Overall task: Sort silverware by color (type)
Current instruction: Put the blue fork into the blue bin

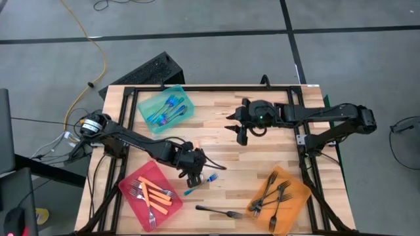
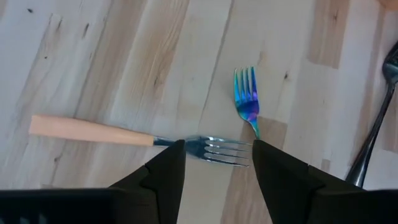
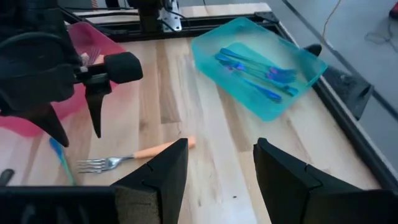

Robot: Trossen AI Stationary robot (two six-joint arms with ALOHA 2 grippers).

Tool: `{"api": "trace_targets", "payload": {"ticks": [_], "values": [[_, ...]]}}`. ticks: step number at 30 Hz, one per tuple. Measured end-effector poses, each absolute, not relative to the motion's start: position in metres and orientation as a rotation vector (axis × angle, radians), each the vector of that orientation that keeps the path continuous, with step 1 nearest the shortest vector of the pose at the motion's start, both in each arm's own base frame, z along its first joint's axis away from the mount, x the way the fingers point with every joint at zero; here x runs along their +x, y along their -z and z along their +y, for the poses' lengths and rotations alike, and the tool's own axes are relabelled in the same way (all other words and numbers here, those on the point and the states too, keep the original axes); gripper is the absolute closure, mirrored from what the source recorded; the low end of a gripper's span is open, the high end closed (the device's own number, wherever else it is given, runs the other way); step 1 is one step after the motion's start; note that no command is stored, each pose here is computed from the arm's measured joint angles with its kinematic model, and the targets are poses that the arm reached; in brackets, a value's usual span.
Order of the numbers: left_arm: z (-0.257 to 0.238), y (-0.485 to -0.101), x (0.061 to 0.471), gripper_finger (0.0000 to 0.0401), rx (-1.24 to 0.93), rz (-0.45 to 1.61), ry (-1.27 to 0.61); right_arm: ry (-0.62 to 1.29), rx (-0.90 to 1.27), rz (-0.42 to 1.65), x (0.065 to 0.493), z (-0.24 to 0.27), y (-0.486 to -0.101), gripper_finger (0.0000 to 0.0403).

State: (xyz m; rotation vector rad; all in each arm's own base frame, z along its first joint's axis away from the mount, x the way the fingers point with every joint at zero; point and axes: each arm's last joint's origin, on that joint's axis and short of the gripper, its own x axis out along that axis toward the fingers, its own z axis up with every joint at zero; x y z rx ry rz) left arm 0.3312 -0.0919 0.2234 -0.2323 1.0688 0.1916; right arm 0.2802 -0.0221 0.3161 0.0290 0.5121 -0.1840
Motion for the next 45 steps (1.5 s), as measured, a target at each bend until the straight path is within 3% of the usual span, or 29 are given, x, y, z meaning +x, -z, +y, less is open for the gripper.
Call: {"api": "trace_targets", "payload": {"ticks": [13, 28, 45], "values": [[-0.145, -0.226, 0.312, 0.0231, -0.152, 0.89, -0.355, 0.162, 0.088, 0.509, 0.281, -0.01, -0.316, 0.02], [-0.155, -0.156, 0.334, 0.0231, -0.146, 1.123, -0.3, 0.117, 0.093, 0.531, 0.28, 0.005, -0.314, 0.02], [-0.16, -0.133, 0.333, 0.0231, -0.128, 1.058, -0.319, 0.111, 0.085, 0.558, 0.278, 0.007, -0.312, 0.02]]}}
